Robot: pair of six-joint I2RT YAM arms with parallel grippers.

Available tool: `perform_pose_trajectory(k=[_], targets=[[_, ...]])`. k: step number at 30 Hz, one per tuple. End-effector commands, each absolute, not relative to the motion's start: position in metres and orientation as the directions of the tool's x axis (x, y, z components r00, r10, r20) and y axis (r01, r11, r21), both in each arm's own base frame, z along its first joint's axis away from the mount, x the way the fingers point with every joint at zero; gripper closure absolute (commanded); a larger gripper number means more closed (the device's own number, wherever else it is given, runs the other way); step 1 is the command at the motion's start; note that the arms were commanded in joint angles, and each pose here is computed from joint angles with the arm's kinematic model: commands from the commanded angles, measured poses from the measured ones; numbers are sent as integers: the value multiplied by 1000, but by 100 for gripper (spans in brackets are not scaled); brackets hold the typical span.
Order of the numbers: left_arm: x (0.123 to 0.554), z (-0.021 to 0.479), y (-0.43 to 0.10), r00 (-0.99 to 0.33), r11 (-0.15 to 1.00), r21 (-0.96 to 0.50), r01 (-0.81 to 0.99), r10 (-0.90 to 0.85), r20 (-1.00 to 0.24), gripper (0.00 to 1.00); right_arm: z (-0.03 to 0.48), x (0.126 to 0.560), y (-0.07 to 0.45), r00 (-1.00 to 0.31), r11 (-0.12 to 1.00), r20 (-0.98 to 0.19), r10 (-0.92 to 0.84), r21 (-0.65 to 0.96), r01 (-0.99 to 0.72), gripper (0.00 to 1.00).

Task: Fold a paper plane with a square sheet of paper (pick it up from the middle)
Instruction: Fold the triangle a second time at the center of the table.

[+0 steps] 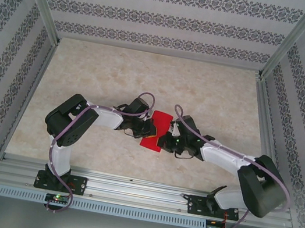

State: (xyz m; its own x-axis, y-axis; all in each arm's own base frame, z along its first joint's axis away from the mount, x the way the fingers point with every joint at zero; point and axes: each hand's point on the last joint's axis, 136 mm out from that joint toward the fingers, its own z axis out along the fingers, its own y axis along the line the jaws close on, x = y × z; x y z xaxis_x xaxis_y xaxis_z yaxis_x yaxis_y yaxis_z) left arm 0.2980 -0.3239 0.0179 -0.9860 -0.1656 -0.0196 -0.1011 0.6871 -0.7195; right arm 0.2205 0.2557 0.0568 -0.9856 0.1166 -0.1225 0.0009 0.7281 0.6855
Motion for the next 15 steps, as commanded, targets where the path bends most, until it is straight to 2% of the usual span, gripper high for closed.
perform_pose_trajectory(k=[1,6,15], targets=[[273,-31,-297,-984,792,-586,-169,-167,59,94,52,236,266,-985,715,-99,140,699,31,94],[272,-30,-298,-985,791,-589,-166,-163,59,94,24,234,256,-988,755,-54,144,651,75,94],[275,-27,-300,-987,788,-597,-152,-153,48,94,-20,198,224,-990,824,36,133,551,131,95]])
